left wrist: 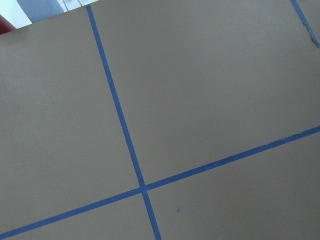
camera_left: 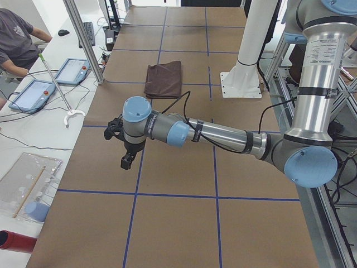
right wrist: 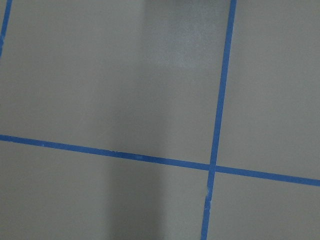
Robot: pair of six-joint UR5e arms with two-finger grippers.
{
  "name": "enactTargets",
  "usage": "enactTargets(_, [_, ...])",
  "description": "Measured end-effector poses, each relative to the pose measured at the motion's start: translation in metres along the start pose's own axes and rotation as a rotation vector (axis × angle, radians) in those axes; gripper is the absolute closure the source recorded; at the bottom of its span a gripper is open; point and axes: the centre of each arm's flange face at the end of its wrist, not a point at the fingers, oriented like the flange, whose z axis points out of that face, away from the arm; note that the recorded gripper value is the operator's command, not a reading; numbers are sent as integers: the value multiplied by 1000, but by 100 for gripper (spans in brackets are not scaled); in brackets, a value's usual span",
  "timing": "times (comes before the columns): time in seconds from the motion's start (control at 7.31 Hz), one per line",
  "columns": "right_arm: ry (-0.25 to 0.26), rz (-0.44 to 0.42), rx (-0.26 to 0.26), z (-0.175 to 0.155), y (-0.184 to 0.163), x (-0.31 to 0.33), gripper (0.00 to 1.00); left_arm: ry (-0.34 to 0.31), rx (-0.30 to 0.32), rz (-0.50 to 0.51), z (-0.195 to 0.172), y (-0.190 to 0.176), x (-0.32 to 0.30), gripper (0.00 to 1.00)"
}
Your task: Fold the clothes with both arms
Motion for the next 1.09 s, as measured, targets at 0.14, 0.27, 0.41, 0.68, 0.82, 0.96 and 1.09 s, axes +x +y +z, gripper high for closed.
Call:
enactTargets(0.14, [1, 0, 0, 0, 0, 0, 0, 0, -1, -1, 0, 0, 0, 0])
enactTargets(0.27, [2, -1, 0, 0, 0, 1, 0, 0, -1, -1, 0, 0, 0, 0])
enactTargets(0.41, [3, 1, -2, 1, 1, 1, 0, 1, -2, -1, 0, 1, 0, 0])
enactTargets(0.68, [5, 4, -9, 3, 0, 2, 0, 1, -6, -5, 1, 3, -2, 0])
enactTargets(0.82, [5, 1, -11, 4, -1, 0, 0, 1, -9, -7, 2, 5, -3, 0])
enactTargets(0.96, [5, -3, -9, 4, -2, -2, 0, 3, -12, -8, 3, 7, -3, 0])
enactTargets(1.09, [4, -9, -5, 2, -3, -4, 0, 3, -13, -9, 4, 9, -4, 0])
